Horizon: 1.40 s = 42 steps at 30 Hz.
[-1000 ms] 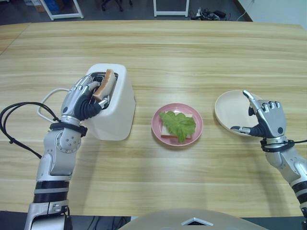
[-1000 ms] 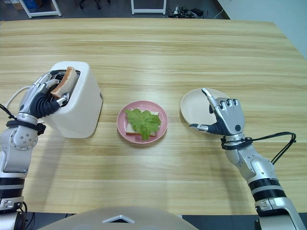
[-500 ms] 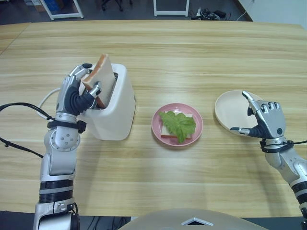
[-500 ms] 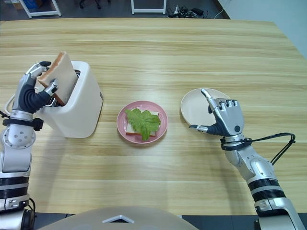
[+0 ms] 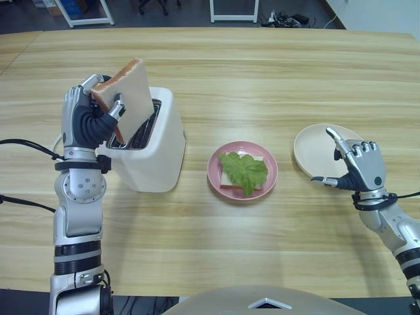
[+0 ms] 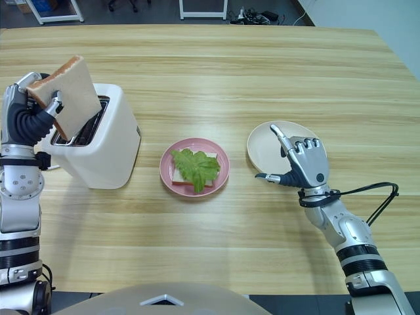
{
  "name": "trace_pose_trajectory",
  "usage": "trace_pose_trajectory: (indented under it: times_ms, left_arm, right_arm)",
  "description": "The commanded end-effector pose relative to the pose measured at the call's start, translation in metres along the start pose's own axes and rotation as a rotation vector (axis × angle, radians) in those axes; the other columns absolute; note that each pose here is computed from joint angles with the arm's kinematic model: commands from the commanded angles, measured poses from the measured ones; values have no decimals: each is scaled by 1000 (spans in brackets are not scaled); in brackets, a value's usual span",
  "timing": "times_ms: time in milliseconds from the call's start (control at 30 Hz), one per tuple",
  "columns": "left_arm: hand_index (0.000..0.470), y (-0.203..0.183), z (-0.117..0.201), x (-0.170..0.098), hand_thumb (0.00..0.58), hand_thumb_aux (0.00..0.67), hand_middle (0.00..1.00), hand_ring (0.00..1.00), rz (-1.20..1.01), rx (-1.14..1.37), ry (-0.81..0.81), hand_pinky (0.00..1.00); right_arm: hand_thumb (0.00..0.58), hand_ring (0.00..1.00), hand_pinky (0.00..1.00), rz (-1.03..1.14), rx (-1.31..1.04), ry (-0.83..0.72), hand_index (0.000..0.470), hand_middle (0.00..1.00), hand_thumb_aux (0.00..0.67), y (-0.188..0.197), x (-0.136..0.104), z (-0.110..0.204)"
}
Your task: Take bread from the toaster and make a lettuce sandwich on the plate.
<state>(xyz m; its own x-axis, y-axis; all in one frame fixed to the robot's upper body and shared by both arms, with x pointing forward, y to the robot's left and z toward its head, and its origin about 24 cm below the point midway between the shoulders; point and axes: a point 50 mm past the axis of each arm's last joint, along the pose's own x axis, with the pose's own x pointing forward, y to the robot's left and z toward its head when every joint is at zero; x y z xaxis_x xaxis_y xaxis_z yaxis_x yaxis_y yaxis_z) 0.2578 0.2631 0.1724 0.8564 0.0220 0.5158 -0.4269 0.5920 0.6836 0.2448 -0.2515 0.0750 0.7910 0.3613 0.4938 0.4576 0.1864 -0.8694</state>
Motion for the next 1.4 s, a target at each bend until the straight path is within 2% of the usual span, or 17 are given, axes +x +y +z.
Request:
trace_pose_trajectory:
  times_ms: [33,233,433,667,900,1100,1400]
  left_arm:
    - [470,4,15,8,580,670,1000,1000,13,14,-96,1000]
    - [470,-18,47,18,580,670,1000,1000,-50,64,-324,1000]
    - [470,-60,66,25,580,670,1000,1000,-183,105,-605,1000]
    - [470,-123,67,0,580,670,1000,1000,-324,145,-912,1000]
    - [470,-153,58,-4,580,670,1000,1000,-107,280,-1171,1000]
    - [470,-165,43,-9,580,670,1000,1000,14,393,-1360,1000]
    - [470,-179,44,-22,580,670,1000,1000,14,393,-1431,1000]
  right_arm:
    - [0,639,639,2,7,-11,0,639,0,3,3,2]
    - [0,639,639,-22,15,-21,0,639,0,0,9,2]
    - [0,635,635,-40,35,-33,0,635,0,0,15,2]
    - [0,639,639,-52,134,-148,0,639,0,-1,41,20]
    - [0,635,635,11,217,-306,0,635,0,10,56,52]
    - [0,635,635,69,251,-365,0,635,0,21,57,64]
    - [0,631,631,143,236,-426,0,631,0,35,62,74]
